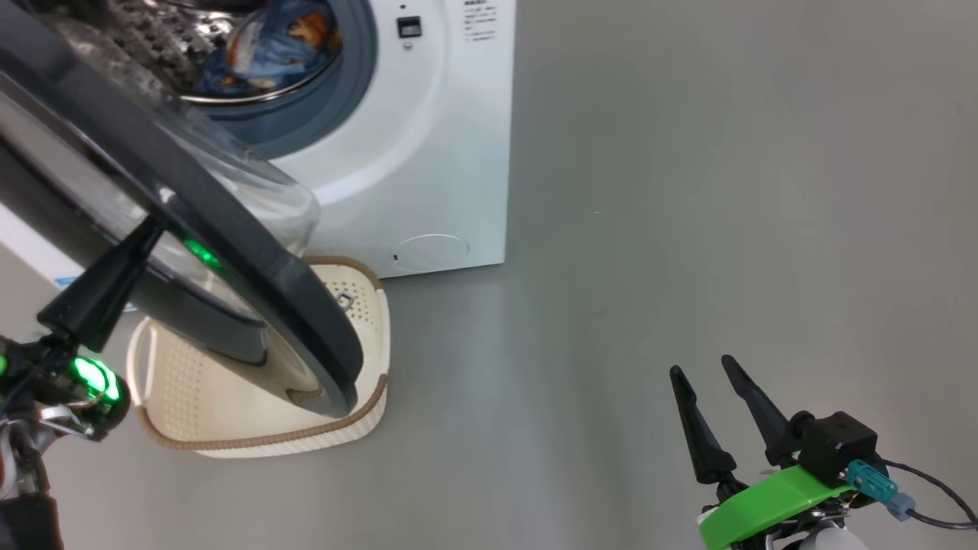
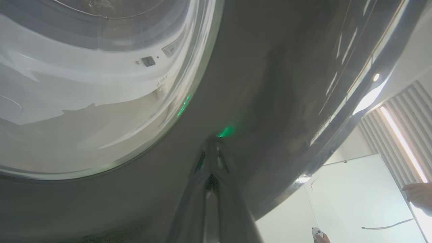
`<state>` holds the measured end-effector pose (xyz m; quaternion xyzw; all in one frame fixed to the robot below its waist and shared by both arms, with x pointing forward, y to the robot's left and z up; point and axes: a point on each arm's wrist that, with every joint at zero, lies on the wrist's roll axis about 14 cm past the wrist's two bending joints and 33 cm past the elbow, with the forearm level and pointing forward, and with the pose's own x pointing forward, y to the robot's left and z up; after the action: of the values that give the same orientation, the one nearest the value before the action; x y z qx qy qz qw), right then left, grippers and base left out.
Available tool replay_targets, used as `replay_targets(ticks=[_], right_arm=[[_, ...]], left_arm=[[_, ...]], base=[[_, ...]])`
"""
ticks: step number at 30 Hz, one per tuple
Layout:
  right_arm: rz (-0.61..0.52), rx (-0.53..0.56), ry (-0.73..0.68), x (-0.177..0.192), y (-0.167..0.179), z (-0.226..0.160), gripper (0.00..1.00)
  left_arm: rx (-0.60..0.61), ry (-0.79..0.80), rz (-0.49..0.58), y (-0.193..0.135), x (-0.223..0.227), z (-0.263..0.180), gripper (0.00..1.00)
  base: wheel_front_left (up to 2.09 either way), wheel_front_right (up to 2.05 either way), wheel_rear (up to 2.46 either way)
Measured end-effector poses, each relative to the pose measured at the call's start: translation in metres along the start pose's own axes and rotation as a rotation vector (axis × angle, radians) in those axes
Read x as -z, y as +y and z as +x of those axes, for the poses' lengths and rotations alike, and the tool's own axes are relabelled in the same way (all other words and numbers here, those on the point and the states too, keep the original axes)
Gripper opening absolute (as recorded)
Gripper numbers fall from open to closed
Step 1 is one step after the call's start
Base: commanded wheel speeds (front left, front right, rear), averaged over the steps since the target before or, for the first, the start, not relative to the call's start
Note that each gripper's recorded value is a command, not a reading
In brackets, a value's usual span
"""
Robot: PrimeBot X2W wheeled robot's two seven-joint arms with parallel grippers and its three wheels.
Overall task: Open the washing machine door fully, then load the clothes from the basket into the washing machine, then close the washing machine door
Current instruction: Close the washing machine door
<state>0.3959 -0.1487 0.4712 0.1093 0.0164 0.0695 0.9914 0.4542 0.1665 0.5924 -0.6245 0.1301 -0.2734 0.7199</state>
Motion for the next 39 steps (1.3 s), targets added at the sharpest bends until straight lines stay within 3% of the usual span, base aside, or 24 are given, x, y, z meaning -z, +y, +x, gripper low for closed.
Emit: replay_targets(ticks=[26, 33, 39], right_arm=[[-0.004, 0.092, -0.001, -0.002, -0.030, -0.006, 1.00], [-0.003, 0.128, 0.006, 0.001, -0.041, -0.007, 1.00], [0.002, 0.105, -0.003, 0.000, -0.034, -0.001, 1.00]], left_arm=[[-0.025, -0.091, -0.007, 0.021, -0.021, 0.092, 0.00], [-0.040, -0.139, 0.000, 0.031, -0.030, 0.096, 0.00], [-0.015, -0.179, 0.067, 0.012, -0.041, 0.084, 0.00]], base=[[0.00, 0.00, 0.00], [0.00, 0.00, 0.00], [0.00, 0.00, 0.00]])
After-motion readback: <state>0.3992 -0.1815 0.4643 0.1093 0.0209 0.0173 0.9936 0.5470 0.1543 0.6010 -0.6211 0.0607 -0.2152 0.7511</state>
